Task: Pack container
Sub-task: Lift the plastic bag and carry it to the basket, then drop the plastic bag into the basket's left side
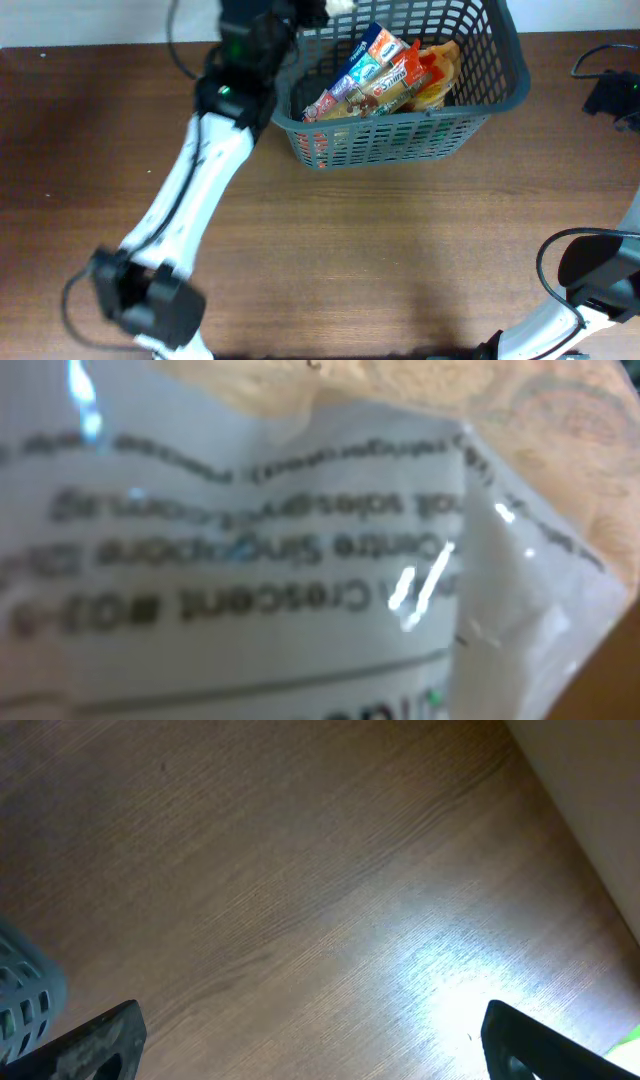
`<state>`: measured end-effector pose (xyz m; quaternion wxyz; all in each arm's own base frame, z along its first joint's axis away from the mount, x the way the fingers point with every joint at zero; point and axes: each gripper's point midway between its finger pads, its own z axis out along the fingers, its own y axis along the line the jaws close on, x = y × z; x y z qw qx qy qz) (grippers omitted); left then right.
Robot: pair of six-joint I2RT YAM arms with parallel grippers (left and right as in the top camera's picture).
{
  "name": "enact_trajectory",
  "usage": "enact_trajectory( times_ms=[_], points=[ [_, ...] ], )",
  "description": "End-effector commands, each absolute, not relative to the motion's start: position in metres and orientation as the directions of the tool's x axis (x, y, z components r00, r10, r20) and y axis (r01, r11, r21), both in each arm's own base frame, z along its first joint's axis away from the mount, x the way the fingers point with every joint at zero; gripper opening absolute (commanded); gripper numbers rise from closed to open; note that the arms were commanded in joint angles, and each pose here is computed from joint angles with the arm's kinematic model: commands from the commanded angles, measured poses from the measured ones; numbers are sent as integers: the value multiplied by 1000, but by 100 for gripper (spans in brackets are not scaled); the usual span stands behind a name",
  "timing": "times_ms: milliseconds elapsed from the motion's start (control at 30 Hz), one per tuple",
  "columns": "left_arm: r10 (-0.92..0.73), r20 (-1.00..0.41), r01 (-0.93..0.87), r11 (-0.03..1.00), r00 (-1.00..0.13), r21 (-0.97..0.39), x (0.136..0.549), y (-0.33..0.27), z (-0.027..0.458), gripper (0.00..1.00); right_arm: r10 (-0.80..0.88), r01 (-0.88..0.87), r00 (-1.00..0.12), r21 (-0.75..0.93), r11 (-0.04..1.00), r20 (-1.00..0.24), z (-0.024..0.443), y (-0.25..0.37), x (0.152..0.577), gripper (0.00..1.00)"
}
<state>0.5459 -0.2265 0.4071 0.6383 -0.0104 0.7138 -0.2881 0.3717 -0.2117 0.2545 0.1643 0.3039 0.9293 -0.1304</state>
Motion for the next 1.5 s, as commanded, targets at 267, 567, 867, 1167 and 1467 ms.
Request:
enact_trajectory(
  times_ms=[267,567,867,1167,1467],
  points=[
    [-218,-886,353,858,-409,-374,560,-279,325,3,533,619,-753,-140,773,-385,254,-212,370,99],
    [-103,-831,310,897,-547,-315,561,-276,254,50,533,619,-753,-140,773,-385,254,-212,370,99],
    [-50,-871,320,919,-489,-232,568,-266,268,99,533,619,-753,-140,773,-385,254,-212,370,99],
    [11,-897,299,945,-441,-135,562,-213,349,99,533,619,-753,-140,773,-385,254,-212,370,99],
    [20,-883,195,977,-469,-82,492,-131,422,99,533,619,-753,-140,773,-385,254,-212,370,99]
  ],
)
